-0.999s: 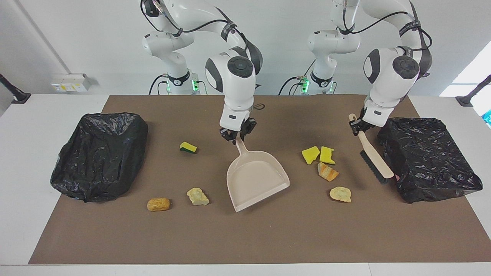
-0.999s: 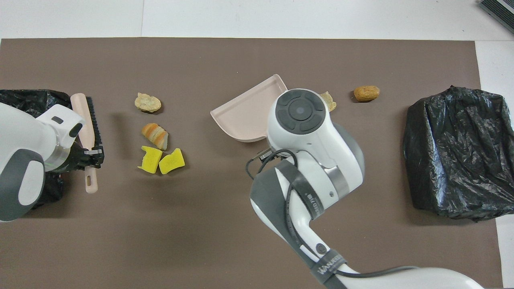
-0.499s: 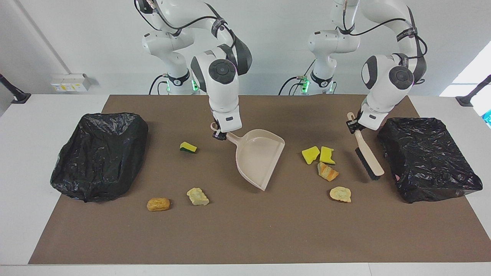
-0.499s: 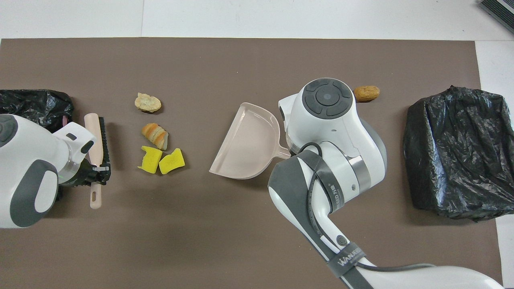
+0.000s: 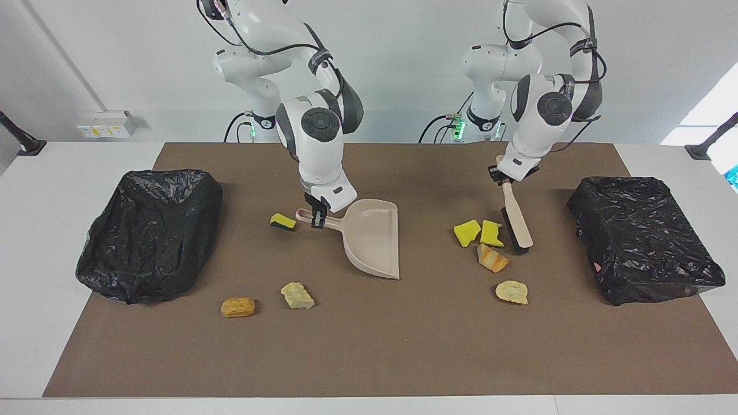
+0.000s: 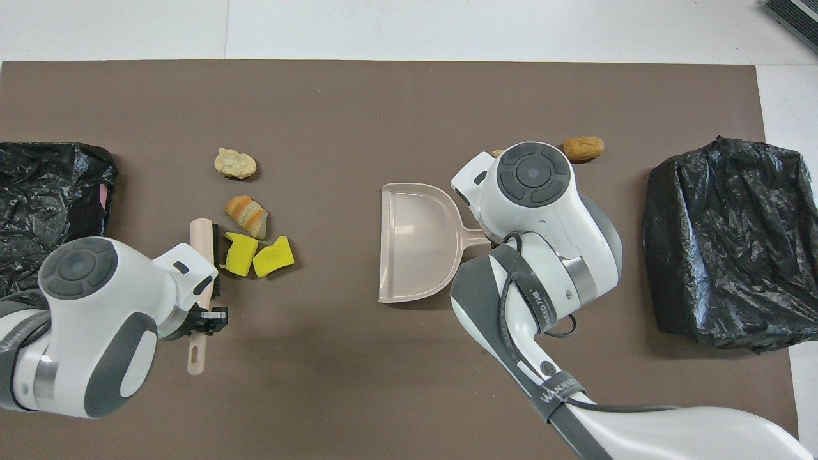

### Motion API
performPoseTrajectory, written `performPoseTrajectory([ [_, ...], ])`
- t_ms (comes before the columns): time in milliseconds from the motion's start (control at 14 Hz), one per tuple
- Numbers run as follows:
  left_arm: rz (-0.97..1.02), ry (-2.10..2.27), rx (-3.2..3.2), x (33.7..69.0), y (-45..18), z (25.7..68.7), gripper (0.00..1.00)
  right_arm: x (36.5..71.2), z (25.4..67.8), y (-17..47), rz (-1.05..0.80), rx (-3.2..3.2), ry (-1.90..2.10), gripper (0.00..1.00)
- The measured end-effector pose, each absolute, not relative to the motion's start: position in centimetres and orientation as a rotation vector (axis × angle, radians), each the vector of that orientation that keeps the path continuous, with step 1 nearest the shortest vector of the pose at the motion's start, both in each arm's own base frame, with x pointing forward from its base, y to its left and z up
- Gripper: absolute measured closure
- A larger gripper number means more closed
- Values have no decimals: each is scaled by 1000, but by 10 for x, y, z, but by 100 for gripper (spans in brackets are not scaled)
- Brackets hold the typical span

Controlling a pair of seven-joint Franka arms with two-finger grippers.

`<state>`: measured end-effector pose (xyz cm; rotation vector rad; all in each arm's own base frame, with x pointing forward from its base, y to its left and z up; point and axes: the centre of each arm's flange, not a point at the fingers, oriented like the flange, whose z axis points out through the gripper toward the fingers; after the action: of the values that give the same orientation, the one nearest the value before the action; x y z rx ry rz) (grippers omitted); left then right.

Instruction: Sweep and dump trash in bin

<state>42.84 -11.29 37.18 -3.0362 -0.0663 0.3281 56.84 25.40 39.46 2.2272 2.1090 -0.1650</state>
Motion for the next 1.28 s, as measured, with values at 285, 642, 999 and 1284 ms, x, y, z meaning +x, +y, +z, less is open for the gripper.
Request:
performPoseTrajectory([
  [285, 279, -174, -3081, 410, -168, 362, 74, 568, 391, 256, -160, 2196, 2113, 69],
  [642, 142, -207, -3166, 394, -239, 360, 74, 563, 385, 276, -133, 2177, 2126, 69],
  [999, 69, -42, -3207, 388, -284, 364, 74, 561, 373, 286, -122, 2195, 2107, 69],
  [1284, 30, 22, -3243, 387, -313, 383, 74, 561, 373, 287, -121, 2196, 2106, 69],
])
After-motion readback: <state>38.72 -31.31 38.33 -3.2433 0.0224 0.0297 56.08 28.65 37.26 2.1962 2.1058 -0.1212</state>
